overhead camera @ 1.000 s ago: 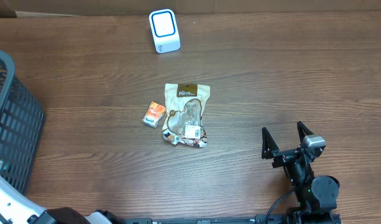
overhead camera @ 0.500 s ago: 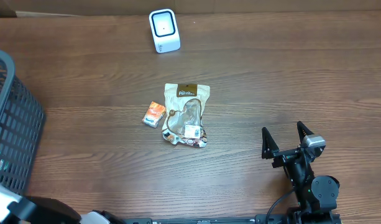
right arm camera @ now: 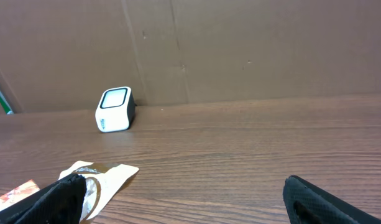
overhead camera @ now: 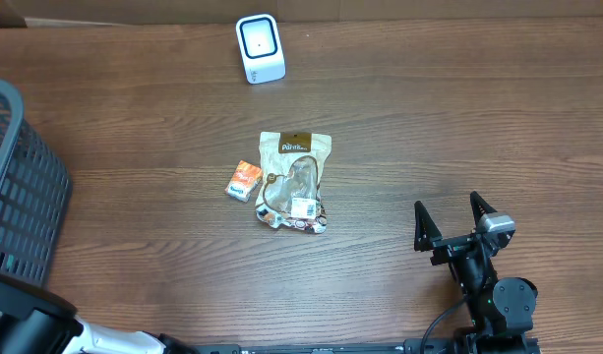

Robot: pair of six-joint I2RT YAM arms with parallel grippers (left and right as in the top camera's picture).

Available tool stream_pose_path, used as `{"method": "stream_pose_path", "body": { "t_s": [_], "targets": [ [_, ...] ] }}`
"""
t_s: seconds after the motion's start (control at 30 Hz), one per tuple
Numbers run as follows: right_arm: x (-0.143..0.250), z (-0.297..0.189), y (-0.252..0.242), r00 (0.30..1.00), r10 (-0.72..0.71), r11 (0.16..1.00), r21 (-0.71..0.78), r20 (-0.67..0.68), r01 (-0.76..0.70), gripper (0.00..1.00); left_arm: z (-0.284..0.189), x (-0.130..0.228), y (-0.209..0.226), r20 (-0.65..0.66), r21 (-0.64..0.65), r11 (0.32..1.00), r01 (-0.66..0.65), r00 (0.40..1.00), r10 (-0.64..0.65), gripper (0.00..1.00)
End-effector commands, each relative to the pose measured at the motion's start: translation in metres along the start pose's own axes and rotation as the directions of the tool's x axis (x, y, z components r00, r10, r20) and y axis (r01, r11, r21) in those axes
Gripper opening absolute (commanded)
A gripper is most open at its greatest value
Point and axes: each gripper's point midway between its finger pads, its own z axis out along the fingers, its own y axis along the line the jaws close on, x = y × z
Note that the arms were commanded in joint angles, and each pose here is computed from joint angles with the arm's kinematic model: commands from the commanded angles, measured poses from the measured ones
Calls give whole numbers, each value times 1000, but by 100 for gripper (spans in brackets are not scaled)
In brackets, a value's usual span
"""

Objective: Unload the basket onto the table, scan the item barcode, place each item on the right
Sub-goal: 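Reach the left gripper into the basket and grasp a green-capped bottle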

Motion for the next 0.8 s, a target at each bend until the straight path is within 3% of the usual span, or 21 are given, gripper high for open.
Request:
{"method": "stream_pose_path", "body": {
  "t_s": [0.0,0.37,0.6,0.77],
  "targets": [
    [1,0,1,1000,6,1000,-3,6,-6,100,13,-4,12,-14,-56,998,-4,1000,3,96],
    [1,0,1,1000,6,1000,-3,6,-6,100,53,-9,3,22,-42,999,13,1000,-12,95],
    [1,0,1,1000,6,1000,-3,6,-6,100,69,-1,-22,19,46,997,-57,998,56,94],
    [1,0,1,1000,6,1000,-3,6,-6,100,69,-1,-25,20,62,997,-56,998,55,80]
  ]
}}
